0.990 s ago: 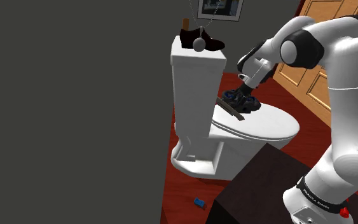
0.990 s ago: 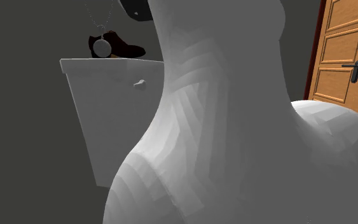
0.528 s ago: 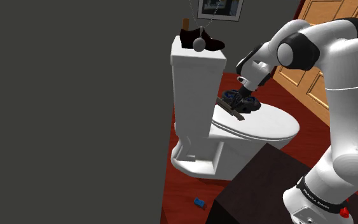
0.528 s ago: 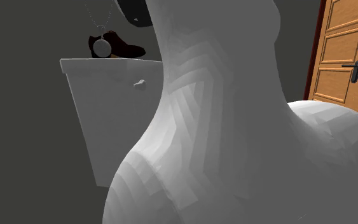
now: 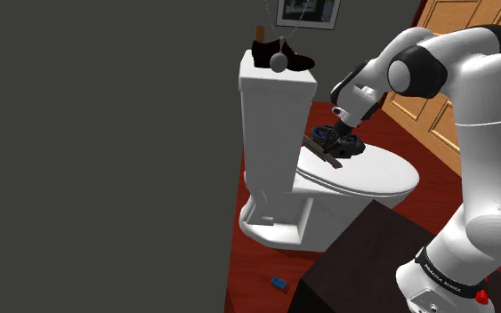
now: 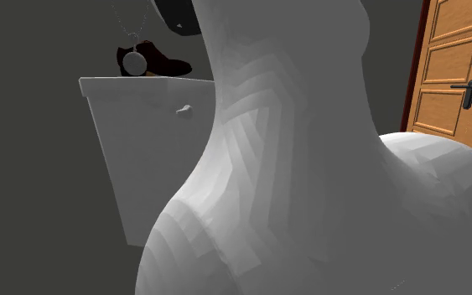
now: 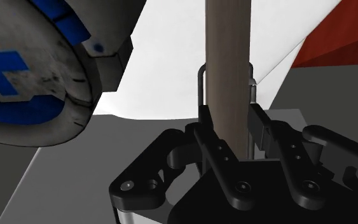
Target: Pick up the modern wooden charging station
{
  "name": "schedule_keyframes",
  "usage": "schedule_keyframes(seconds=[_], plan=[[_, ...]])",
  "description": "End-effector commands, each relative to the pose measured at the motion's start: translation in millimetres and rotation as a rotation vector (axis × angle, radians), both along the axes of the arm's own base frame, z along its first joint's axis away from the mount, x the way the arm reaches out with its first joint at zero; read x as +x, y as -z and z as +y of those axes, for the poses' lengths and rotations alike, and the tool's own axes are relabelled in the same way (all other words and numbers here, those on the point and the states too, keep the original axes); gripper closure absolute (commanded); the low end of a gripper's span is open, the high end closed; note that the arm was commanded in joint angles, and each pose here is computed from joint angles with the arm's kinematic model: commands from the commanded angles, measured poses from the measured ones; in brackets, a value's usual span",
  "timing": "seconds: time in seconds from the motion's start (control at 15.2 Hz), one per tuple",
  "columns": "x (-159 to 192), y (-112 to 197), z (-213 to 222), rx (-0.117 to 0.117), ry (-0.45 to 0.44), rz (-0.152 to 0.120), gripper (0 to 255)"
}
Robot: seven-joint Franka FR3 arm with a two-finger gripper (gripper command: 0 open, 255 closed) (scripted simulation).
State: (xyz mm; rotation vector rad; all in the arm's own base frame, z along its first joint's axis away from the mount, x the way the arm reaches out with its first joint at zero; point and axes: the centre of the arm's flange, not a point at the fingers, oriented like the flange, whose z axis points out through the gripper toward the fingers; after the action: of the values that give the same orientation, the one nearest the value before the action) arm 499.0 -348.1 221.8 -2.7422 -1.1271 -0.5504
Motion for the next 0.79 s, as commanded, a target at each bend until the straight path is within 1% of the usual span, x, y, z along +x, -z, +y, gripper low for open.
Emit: schedule_keyframes(seconds=[0.0, 0.73], plan=[[0, -5, 0, 0.0, 0.0, 0.0, 255], [0, -63, 0, 0.0, 0.0, 0.0, 255]])
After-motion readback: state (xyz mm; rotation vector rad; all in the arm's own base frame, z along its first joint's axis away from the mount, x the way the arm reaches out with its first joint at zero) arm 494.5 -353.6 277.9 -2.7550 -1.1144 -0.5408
